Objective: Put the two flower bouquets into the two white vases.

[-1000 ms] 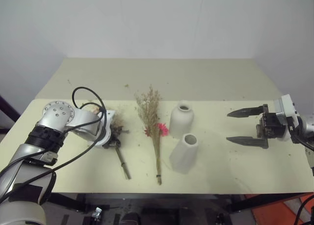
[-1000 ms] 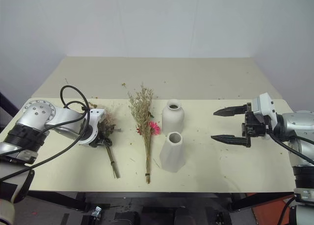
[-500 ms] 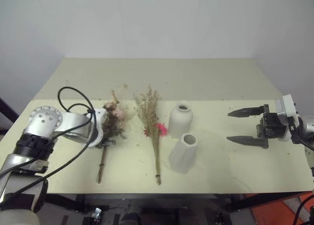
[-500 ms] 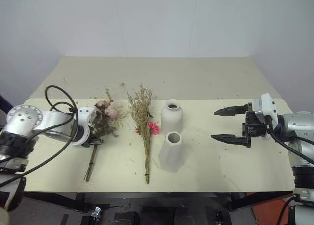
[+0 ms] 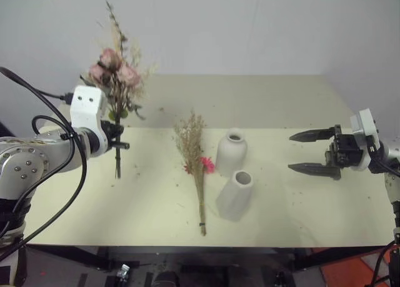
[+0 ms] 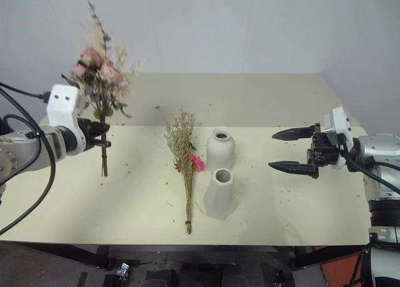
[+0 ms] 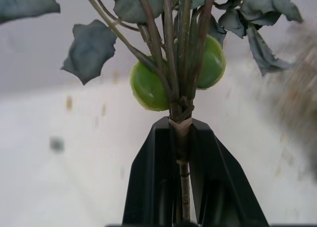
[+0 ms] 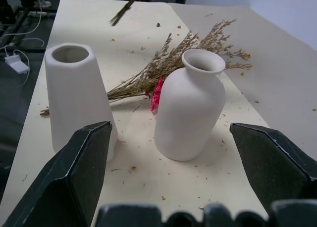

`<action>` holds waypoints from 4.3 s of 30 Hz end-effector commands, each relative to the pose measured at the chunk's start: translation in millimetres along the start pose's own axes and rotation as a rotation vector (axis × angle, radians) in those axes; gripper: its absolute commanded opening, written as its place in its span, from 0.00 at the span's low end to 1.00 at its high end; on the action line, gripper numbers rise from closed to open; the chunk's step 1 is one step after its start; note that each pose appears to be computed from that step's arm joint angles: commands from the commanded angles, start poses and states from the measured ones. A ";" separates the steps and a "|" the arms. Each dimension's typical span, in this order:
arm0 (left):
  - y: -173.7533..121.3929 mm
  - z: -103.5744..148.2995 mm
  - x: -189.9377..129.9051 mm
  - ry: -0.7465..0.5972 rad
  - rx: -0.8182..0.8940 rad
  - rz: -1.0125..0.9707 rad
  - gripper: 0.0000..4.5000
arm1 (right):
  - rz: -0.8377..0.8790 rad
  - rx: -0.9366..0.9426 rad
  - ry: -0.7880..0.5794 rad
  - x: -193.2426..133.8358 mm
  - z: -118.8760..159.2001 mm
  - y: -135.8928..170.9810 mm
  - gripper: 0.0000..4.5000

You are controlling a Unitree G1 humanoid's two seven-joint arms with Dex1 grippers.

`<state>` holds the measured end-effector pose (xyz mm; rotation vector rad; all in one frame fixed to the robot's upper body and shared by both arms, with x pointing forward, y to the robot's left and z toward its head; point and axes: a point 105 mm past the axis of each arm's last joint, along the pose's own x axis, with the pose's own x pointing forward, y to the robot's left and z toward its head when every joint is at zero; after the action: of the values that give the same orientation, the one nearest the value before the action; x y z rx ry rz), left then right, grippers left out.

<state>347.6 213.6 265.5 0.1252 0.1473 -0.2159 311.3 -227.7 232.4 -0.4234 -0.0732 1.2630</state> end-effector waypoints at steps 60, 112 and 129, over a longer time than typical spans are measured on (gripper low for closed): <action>-204.7 114.8 36.7 -0.548 0.016 -0.975 0.03 | -0.206 0.016 0.024 -34.7 33.3 2.9 1.00; -132.4 -31.6 25.5 0.482 -0.020 -0.656 0.99 | -0.108 -0.013 -0.002 -12.2 31.6 -3.0 1.00; -160.1 -84.4 23.1 0.883 -0.040 -0.638 0.99 | -0.103 -0.017 -0.012 -5.2 29.0 -1.3 1.00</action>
<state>325.8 72.7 154.5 0.1133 1.0888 -0.7618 307.1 -225.5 251.2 -0.3815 -0.0750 1.1698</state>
